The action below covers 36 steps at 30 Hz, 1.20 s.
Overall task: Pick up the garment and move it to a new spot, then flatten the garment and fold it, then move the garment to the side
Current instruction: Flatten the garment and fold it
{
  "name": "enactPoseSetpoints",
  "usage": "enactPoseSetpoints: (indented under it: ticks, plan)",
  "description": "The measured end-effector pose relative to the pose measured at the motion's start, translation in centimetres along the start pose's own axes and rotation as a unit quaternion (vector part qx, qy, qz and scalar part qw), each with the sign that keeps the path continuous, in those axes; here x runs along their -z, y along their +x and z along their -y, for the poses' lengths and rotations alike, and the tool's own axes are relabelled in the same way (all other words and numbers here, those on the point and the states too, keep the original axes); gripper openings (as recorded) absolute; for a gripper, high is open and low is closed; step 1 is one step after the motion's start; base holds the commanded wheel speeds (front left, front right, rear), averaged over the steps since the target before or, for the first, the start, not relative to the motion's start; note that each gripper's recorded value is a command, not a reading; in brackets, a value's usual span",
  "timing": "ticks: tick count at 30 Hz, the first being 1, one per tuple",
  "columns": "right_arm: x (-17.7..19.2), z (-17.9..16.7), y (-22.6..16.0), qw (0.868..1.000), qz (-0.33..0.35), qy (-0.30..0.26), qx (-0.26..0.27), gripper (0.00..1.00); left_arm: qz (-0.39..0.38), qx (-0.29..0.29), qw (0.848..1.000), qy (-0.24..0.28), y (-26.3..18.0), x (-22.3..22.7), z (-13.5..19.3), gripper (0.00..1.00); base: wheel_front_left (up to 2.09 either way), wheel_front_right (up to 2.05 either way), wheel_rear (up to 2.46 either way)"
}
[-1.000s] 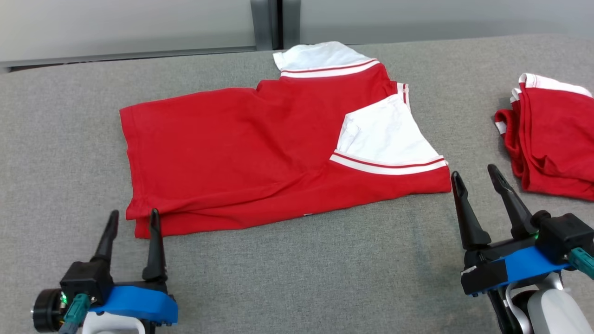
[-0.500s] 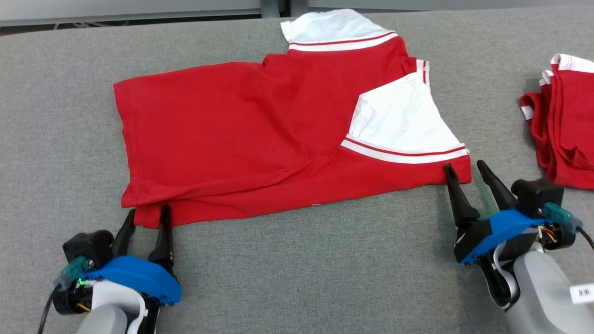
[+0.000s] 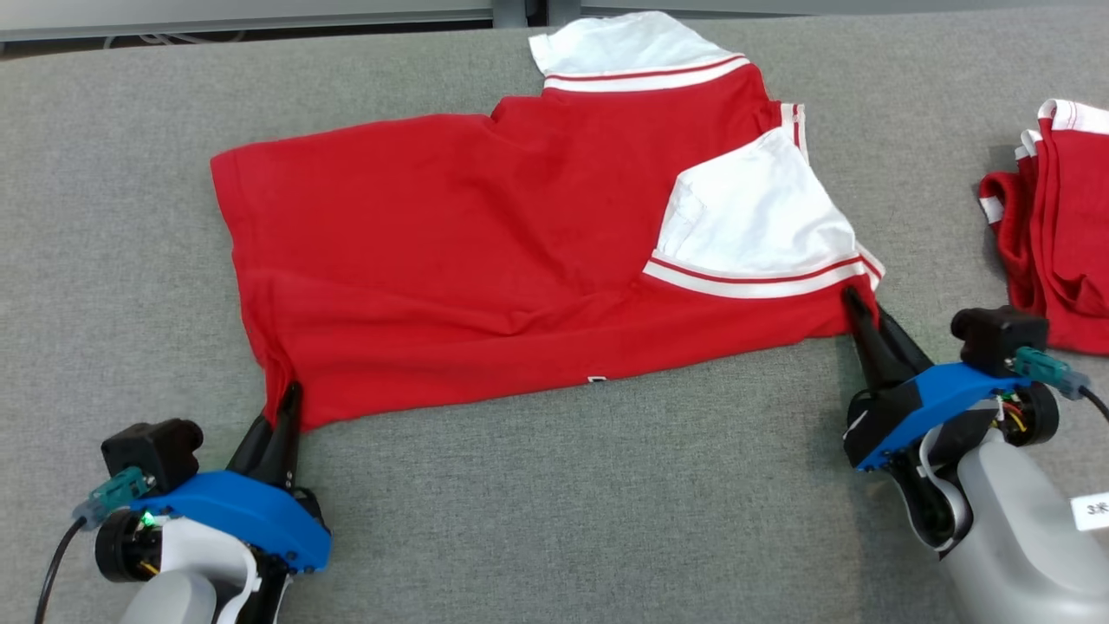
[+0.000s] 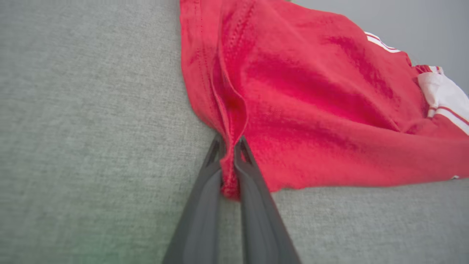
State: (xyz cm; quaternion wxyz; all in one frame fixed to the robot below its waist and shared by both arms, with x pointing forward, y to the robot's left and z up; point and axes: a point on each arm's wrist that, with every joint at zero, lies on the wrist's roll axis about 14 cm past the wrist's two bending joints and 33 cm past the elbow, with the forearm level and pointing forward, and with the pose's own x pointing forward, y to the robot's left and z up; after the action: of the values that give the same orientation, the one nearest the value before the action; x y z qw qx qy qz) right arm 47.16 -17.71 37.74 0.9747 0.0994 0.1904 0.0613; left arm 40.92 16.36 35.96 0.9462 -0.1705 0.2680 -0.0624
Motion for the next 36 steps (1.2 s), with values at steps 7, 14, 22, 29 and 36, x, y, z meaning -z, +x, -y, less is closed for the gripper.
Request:
enactPoseSetpoints:
  ticks: [7,14,22,29,36]
  plan:
    - [-0.1,-0.3,-2.4,1.000,0.023,0.012,-0.006,0.00,0.006,0.006,1.000,0.027,-2.6,-1.1,0.7,0.00,0.00,0.00,0.00]
    - [2.4,-0.6,-7.8,0.999,0.013,0.049,0.018,0.00,-0.026,-0.002,0.999,0.044,-5.7,-0.7,0.5,0.00,0.00,0.00,0.00]
    - [4.6,-0.8,-13.2,0.995,-0.007,0.085,0.055,1.00,-0.067,-0.017,0.997,0.019,-8.2,1.9,0.2,0.49,0.00,0.00,0.00]
    - [1.4,-0.4,-13.2,0.997,0.036,0.022,0.058,1.00,-0.007,-0.047,0.998,0.037,-8.6,1.5,-0.6,1.00,0.00,0.00,0.00]
    - [-8.2,-1.5,-12.2,0.985,0.159,-0.049,0.037,1.00,0.189,-0.042,0.977,0.094,-8.0,-7.0,1.7,1.00,0.00,0.00,0.00]
